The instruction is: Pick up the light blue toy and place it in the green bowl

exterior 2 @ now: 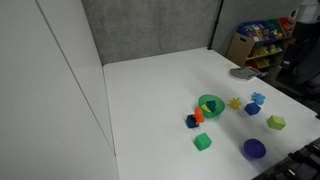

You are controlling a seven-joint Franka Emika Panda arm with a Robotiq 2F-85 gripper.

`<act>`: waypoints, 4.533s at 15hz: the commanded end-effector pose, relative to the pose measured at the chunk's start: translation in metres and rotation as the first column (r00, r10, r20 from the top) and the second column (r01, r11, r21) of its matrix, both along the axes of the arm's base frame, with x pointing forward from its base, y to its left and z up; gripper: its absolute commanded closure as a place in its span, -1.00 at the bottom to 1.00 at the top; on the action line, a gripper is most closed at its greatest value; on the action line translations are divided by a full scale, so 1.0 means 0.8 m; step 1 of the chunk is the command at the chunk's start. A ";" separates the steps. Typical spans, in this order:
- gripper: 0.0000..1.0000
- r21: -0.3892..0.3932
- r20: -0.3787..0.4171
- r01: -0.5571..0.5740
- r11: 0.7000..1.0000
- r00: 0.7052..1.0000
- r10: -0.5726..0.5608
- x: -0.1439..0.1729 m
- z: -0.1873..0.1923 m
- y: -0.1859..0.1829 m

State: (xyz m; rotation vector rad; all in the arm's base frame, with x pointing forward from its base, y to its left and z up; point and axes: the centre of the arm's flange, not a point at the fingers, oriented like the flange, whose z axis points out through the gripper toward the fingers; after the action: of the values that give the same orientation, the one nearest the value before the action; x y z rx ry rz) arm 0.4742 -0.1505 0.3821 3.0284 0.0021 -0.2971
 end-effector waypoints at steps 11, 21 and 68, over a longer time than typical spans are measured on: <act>-1.00 0.047 0.187 0.358 0.933 0.914 -0.360 0.039 -0.107 -0.137; -1.00 -0.031 0.278 0.530 0.847 0.819 -0.502 0.056 -0.206 -0.187; 0.14 0.012 0.357 0.628 0.778 0.724 -0.590 0.049 -0.433 -0.207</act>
State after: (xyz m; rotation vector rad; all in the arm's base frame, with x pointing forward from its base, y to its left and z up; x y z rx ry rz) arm 0.5090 -0.3231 0.0216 2.8248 -1.0194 0.1616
